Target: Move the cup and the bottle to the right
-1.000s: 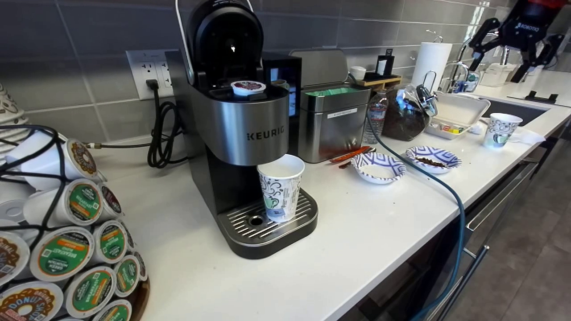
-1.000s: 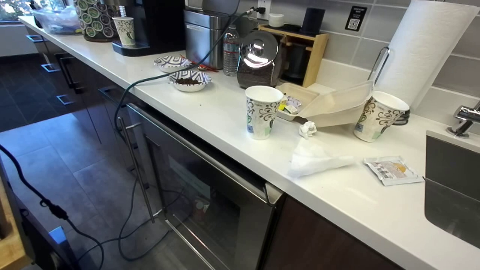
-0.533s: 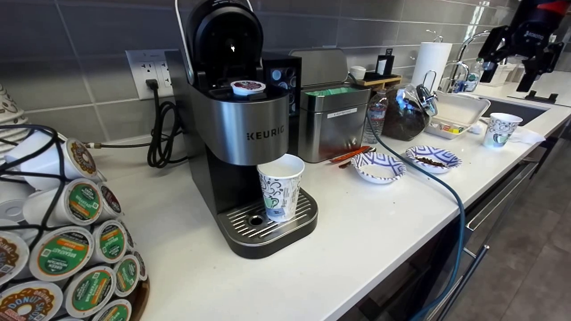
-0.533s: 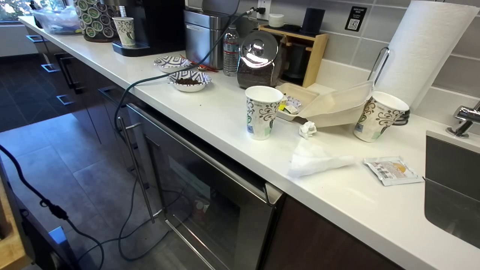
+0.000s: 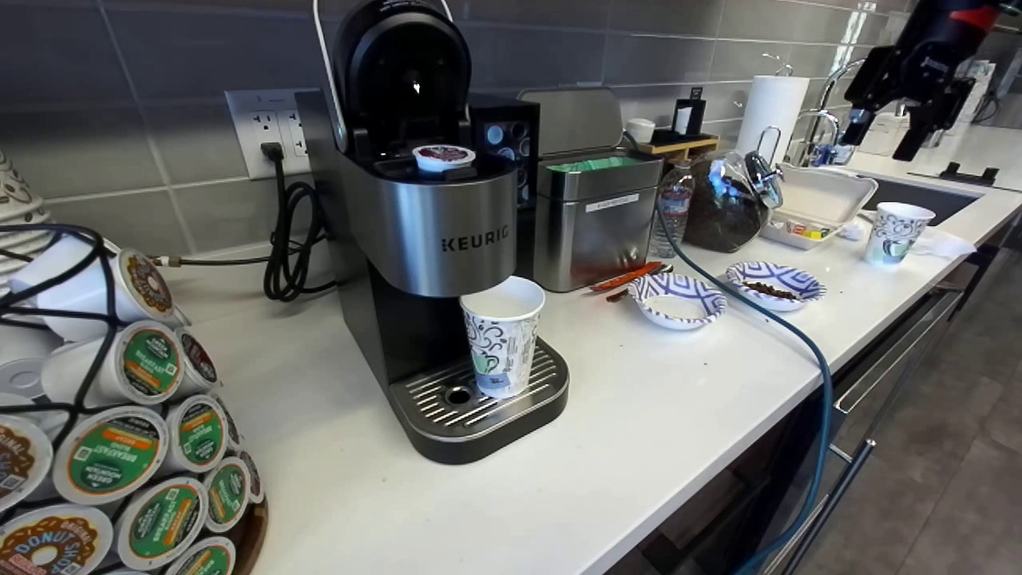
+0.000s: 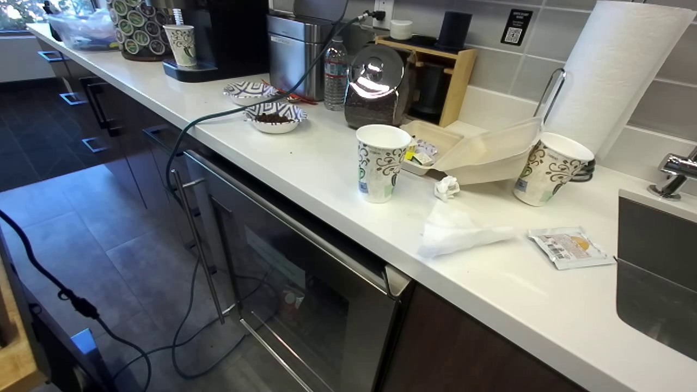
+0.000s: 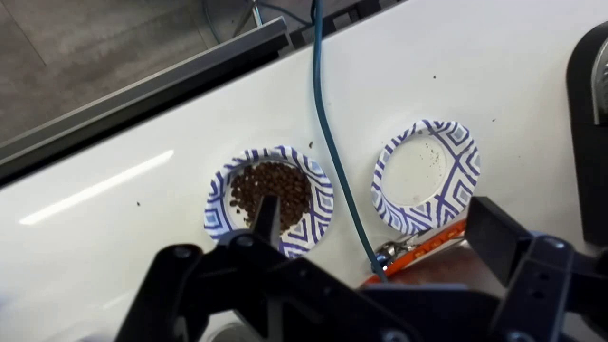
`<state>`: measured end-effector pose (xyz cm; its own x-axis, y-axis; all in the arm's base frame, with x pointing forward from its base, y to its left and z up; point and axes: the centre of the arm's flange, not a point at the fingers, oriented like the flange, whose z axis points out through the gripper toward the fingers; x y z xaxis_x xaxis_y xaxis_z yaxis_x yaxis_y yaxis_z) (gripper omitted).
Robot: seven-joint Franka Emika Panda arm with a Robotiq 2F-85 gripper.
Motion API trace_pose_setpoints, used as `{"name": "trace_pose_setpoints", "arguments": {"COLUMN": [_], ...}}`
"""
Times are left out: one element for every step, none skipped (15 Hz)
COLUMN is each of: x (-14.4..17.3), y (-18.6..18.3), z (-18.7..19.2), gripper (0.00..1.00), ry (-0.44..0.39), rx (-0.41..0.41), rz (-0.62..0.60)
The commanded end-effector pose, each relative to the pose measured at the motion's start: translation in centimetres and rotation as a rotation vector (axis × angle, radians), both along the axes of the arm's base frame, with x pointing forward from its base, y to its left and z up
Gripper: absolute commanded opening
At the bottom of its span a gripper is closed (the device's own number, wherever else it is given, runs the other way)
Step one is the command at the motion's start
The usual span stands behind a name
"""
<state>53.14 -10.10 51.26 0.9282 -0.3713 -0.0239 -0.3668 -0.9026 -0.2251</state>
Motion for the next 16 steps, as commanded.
{"name": "trace_pose_setpoints", "arguments": {"x": [1.0, 1.5, 2.2, 2.8, 3.8, 4.9, 6.0, 7.0, 8.2, 9.0, 6.8, 7.3, 7.3, 7.3, 7.9, 9.4], "y": [1.3, 1.8, 2.7, 3.7, 4.6, 5.3, 5.8, 6.2, 6.3, 6.1, 6.7, 6.7, 6.7, 6.7, 6.6, 6.2], "z": [-1.2, -1.4, -1.6, -1.9, -2.3, -2.5, -2.6, -2.7, -2.9, -2.8, -2.3, -2.6, -2.8, -2.8, -3.4, -3.7], "gripper": [1.00, 1.00, 1.00, 1.00, 1.00, 1.00, 1.00, 1.00, 1.00, 1.00, 1.00, 1.00, 1.00, 1.00, 1.00, 1.00], "ry": [-0.111, -0.134, -0.154, -0.178, -0.199, -0.223, -0.254, -0.287, -0.325, -0.378, -0.324, -0.334, -0.331, -0.331, -0.390, -0.477], "rx": [-0.060, -0.077, -0.104, -0.123, -0.151, -0.179, -0.209, -0.242, -0.279, -0.314, -0.264, -0.271, -0.271, -0.271, -0.297, -0.335], "rz": [0.158, 0.206, 0.250, 0.296, 0.338, 0.381, 0.420, 0.456, 0.486, 0.505, 0.457, 0.461, 0.461, 0.460, 0.414, 0.375]}}
